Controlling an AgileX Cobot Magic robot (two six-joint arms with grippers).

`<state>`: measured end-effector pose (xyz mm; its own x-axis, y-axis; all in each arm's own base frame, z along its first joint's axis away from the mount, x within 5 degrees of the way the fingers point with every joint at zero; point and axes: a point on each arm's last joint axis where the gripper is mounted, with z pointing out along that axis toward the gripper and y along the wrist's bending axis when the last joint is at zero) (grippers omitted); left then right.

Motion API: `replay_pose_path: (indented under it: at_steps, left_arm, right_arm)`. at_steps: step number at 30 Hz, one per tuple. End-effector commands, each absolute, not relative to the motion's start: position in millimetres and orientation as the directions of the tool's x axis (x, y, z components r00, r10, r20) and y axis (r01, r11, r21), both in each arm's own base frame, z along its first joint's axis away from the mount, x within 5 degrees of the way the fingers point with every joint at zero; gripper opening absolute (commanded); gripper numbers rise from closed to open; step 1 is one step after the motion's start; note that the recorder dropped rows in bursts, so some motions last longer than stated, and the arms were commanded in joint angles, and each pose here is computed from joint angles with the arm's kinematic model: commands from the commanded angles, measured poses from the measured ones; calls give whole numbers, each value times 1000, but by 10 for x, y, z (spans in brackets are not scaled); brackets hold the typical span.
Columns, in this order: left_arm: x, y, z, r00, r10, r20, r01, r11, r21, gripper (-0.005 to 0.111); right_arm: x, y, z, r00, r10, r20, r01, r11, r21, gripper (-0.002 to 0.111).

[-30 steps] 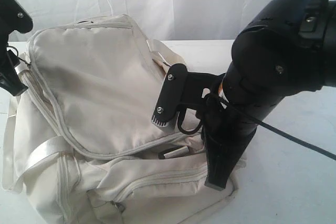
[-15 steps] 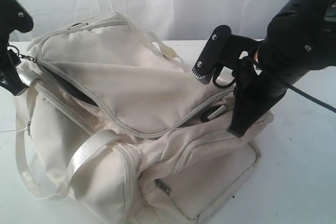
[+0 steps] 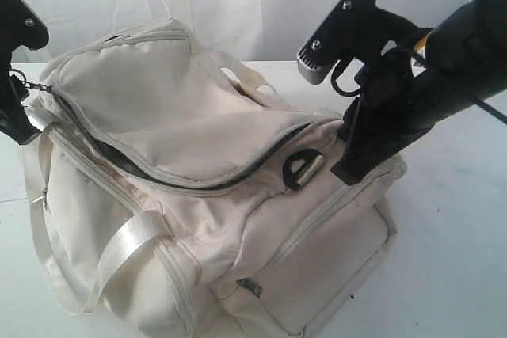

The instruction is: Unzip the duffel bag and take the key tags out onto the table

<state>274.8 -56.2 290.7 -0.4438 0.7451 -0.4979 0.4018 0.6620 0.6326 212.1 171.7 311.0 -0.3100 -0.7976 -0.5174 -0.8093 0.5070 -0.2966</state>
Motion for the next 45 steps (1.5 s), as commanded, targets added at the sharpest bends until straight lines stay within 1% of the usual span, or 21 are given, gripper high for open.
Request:
replay_pose_path:
  at_steps: [1,4,6,9,13,17,24,29,32,34,37,40,45]
  left_arm:
    - [2735,-533,2931,-466,731,-499,385,675,629,0]
    - [2733,-529,2929,-470,730,-496,385,675,629,0]
    - [2733,-529,2929,-470,730,-496,385,675,629,0]
    - [2733,-529,2929,-470,730,-496,385,675,629,0]
    - [2733,-529,2929,-470,730,-496,385,675,629,0]
    - [2733,-529,2929,-470,730,-496,385,675,629,0]
    - [2733,-529,2929,-470,730,-496,385,675,629,0]
    - [2733,-529,2929,-470,730,-496,385,675,629,0]
    - [2733,-529,2929,-470,730,-496,385,675,629,0]
    - [2734,-534,2929,-468,728,-501,385,678,626,0]
    - [2734,-536,2929,-468,726,-504,385,681,623,0]
    - [2734,-536,2929,-468,726,-504,385,681,623,0]
    - [2736,-539,2931,-465,726,-506,385,681,623,0]
  right_arm:
    - [2027,1731,3227,-267,-780,-566,-817,494,-295,55]
    - [2007,1751,3236,-265,-773,-576,-822,494,-285,71]
    - [1997,1769,3239,-261,-769,-583,-824,492,-280,74]
    - [1915,1843,3270,-253,-745,-618,-842,484,-239,73]
    - [1705,2019,3321,-143,-737,-661,-913,356,-199,73]
    - [1535,2172,3328,-107,-713,-693,-949,282,-143,73]
    - [1376,2426,3201,-41,-734,-678,-973,182,-139,73]
    - [1258,2671,3003,6,-763,-647,-986,102,-129,73]
    - [1168,2777,2899,95,-784,-614,-988,4,-157,73]
    - [1096,2837,2870,136,-780,-611,-985,-38,-170,73]
    - [1055,2906,2822,160,-776,-610,-982,-60,-182,73]
    - [1090,2939,2723,199,-801,-564,-972,-87,-218,73]
    - [1132,3018,2524,179,-836,-519,-977,-88,-194,73]
